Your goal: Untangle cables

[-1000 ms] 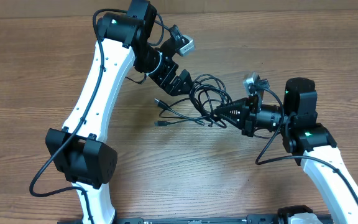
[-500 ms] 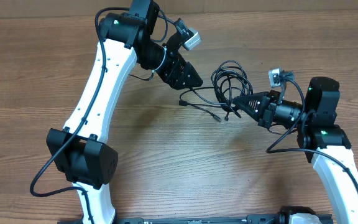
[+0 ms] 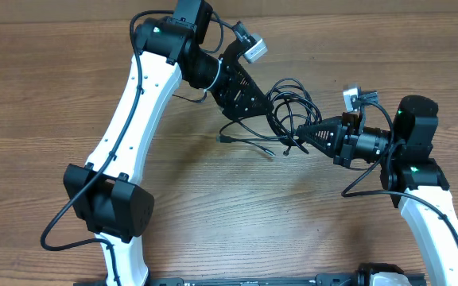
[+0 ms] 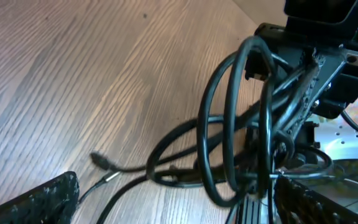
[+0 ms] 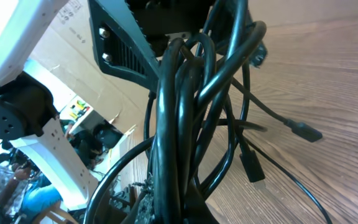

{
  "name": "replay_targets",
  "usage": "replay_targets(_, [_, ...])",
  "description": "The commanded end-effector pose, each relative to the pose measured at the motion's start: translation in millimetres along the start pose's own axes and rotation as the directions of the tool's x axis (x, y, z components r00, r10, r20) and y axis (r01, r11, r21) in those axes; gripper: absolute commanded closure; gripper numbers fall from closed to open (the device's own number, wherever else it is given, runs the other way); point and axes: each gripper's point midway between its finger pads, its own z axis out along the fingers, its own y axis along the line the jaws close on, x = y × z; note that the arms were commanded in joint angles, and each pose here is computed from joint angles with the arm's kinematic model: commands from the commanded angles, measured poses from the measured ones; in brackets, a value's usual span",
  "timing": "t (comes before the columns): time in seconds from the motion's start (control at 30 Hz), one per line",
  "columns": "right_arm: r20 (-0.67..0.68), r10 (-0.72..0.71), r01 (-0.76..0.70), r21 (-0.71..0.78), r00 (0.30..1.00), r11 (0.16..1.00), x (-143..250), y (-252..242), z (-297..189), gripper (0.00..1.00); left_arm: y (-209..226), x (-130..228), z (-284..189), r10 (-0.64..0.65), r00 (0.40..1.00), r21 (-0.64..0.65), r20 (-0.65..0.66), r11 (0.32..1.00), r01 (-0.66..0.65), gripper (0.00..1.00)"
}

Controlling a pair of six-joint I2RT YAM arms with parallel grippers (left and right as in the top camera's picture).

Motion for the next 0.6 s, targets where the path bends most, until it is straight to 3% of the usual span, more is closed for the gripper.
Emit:
replay_targets(0.0, [0.006, -0.076, 0.076, -0.059, 0.997, 0.995, -13.6, 20.5, -2.1, 0.96, -16.9, -5.3, 10.0, 0.028, 1.0, 0.054, 0.005, 0.998, -0.028, 0.0])
replay_targets(0.03, [0.005, -0.078, 0.079, -0.065, 0.997, 0.995, -13.5, 21.7, -2.1, 0.96, -18.8, -5.2, 12.0, 0.032, 0.999, 0.058, 0.002, 0.998, -0.032, 0.01])
replay_targets(0.1, [0.005, -0.078, 0.079, -0.065, 0.997, 0.995, -13.5, 21.7, -2.1, 0.96, -21.3, -5.8, 14.6, 0.043, 0.999, 0.062, 0.0, 0.997, -0.043, 0.14])
replay_targets(0.13, [0.005, -0.079, 0.079, -0.065, 0.997, 0.995, -13.5, 21.7, -2.1, 0.96, -21.8, -6.1, 15.2, 0.046, 0.999, 0.063, 0.0, 0.997, -0.046, 0.29])
replay_targets(0.2, [0.005, -0.078, 0.079, -0.065, 0.997, 0.995, -13.5, 21.7, -2.1, 0.96, -21.9, -6.2, 15.4, 0.047, 0.999, 0.063, 0.0, 0.997, -0.047, 0.83])
replay_targets(0.23, [0.005, -0.078, 0.078, -0.065, 0.997, 0.995, -13.5, 21.7, -2.1, 0.96, -21.2, -6.1, 15.0, 0.046, 0.999, 0.061, 0.0, 0.997, -0.046, 0.96])
replay_targets(0.57, [0.005, -0.078, 0.078, -0.064, 0.997, 0.995, -13.5, 21.5, -2.2, 0.96, -17.1, -4.0, 13.2, 0.037, 0.999, 0.044, -0.007, 0.998, -0.037, 0.96])
